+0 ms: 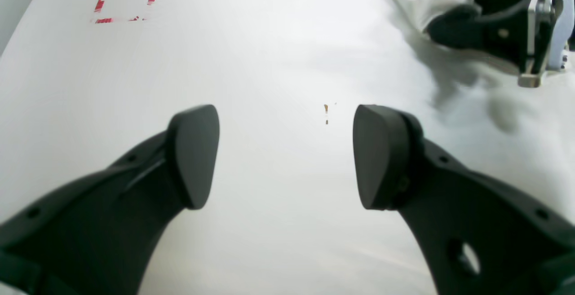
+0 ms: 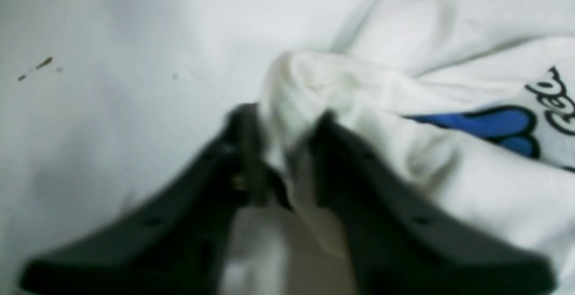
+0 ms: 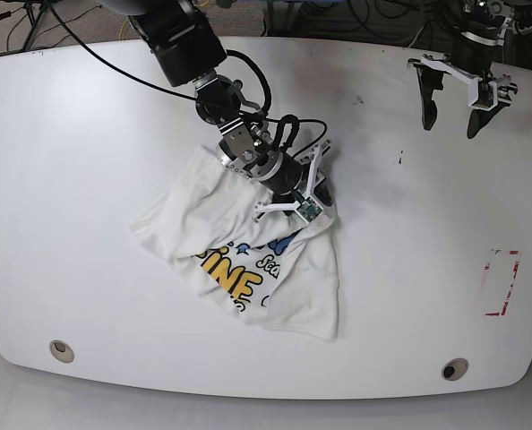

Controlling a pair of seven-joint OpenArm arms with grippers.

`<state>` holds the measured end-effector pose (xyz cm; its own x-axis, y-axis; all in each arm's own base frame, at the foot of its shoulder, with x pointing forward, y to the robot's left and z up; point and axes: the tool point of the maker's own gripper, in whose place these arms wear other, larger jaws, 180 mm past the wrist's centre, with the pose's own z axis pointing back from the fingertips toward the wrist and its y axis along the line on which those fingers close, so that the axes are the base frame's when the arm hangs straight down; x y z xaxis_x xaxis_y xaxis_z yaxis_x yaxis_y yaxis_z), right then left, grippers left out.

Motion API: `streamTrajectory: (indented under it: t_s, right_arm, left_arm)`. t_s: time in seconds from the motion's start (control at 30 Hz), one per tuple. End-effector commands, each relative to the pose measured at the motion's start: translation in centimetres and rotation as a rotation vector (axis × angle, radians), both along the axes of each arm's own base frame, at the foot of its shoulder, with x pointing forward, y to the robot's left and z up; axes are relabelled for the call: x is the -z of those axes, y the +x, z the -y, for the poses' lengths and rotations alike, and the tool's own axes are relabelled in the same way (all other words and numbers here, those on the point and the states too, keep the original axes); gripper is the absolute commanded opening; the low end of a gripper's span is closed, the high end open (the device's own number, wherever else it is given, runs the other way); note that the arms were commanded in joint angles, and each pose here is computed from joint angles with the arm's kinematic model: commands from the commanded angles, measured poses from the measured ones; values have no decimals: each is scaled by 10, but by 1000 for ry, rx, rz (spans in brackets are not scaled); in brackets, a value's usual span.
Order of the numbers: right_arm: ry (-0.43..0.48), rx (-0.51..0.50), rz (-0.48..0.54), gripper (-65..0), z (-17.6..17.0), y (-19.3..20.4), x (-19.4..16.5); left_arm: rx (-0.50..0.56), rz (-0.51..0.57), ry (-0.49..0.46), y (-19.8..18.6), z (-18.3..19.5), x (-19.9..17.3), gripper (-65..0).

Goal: Layout the t-shirt on the table in an organized manner, then fold the t-shirt properly
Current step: 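Lower the right gripper onto the crumpled white t-shirt and pinch fabric, then lift the pinched t-shirt high with the right gripper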

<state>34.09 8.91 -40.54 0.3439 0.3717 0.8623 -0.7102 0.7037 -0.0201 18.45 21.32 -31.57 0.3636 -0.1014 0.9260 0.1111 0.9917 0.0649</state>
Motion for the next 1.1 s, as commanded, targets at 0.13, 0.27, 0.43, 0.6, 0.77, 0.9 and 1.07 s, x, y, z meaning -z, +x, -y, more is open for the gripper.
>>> streamTrajectory:
  t_s: [0.13,0.27,0.43,0.6,0.77,0.9,1.07]
  right_arm:
    - [83,-5,126,-640,-11,17,-51]
    - [117,-9,202,-648,-14,22,-82]
    - [116,-12,297,-648,-6,30,-120]
    - [132,-21,454,-645,-4,49,-184]
    - [127,-28,595,-644,-3,66,-246]
    - [98,-28,686,-644,3,77,-286]
    - [78,-31,791,-644,9,83,-327]
  left_arm:
    - [-5,12,-14,-1,-1,0,-228]
    - [4,-1,-25,-2,3,6,-226]
    - [30,-6,-45,-1,14,9,-226]
    - [58,20,-72,9,28,5,-224]
    - [71,67,-91,28,36,-2,-222]
    - [79,63,-87,48,40,-5,-222]
    - [59,74,-107,75,46,-12,-222]
